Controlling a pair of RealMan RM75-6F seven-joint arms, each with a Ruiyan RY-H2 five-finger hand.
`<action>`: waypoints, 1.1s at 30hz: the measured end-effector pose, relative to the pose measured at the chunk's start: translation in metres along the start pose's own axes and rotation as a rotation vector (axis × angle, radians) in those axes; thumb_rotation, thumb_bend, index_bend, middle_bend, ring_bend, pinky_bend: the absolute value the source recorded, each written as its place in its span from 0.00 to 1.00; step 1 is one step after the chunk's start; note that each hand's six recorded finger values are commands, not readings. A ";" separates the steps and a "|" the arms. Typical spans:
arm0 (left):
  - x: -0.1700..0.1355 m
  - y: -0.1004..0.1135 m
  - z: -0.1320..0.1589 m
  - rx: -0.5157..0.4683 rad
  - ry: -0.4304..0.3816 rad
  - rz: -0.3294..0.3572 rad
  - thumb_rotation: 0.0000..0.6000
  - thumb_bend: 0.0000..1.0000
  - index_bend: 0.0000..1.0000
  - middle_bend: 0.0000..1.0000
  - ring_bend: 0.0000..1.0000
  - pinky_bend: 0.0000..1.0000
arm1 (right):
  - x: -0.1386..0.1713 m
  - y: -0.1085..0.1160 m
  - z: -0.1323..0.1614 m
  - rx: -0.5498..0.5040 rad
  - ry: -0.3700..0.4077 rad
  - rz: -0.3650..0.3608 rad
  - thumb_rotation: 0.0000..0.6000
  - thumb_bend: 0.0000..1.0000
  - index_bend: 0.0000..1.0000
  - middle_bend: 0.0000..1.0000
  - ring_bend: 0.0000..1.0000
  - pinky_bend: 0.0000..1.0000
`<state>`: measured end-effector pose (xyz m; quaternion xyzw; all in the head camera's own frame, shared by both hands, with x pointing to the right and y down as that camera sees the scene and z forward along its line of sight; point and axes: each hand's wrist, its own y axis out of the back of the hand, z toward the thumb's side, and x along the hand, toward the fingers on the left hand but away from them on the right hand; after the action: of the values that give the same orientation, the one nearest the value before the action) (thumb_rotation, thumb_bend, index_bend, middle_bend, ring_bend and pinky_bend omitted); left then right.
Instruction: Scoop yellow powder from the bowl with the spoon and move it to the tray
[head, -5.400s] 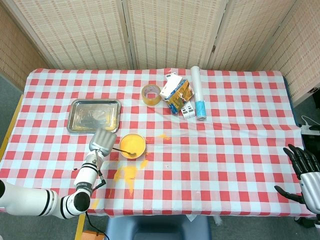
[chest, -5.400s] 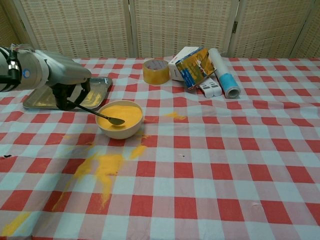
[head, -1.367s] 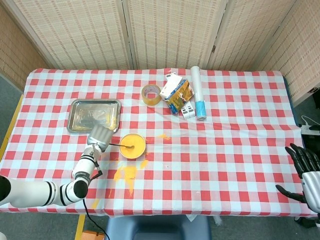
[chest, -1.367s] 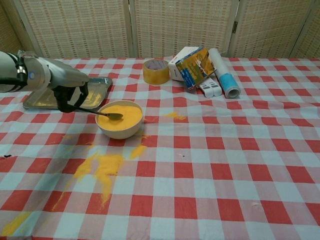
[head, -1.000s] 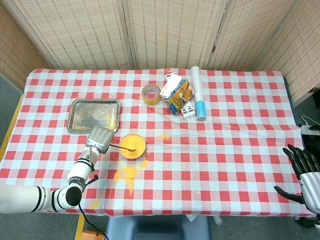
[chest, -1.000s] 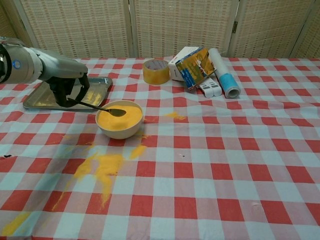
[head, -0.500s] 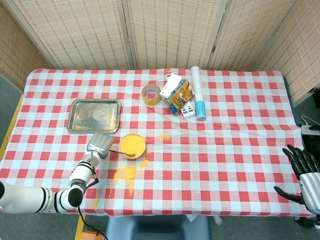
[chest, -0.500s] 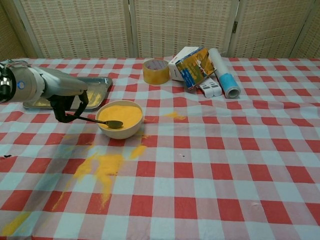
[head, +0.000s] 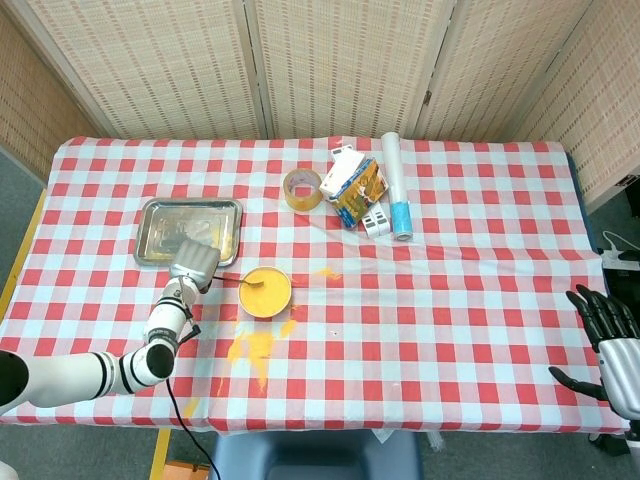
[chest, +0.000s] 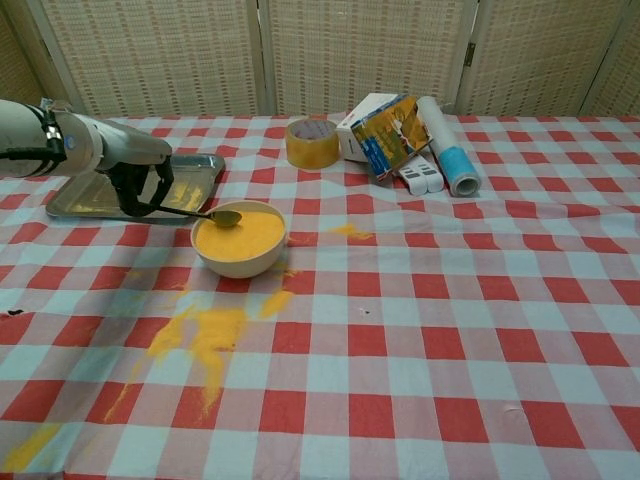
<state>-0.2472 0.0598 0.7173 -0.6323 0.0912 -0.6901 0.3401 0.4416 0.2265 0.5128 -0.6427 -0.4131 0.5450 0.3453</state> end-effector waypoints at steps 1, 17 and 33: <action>0.001 0.001 0.000 -0.014 0.000 0.000 1.00 0.65 0.97 1.00 1.00 1.00 | 0.000 0.000 0.000 0.000 -0.001 0.000 1.00 0.04 0.00 0.00 0.00 0.00; -0.019 0.027 -0.017 -0.132 -0.021 0.023 1.00 0.65 0.97 1.00 1.00 1.00 | 0.002 0.000 0.003 -0.001 0.010 -0.002 1.00 0.04 0.00 0.00 0.00 0.00; 0.033 0.044 -0.076 -0.188 0.133 0.096 1.00 0.63 0.97 1.00 1.00 1.00 | -0.007 -0.007 -0.007 0.040 -0.054 0.007 1.00 0.04 0.00 0.00 0.00 0.00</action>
<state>-0.3013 -0.0151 0.7057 -0.6091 0.2079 -0.7019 0.3051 0.4469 0.2228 0.5236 -0.6225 -0.4089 0.5714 0.3447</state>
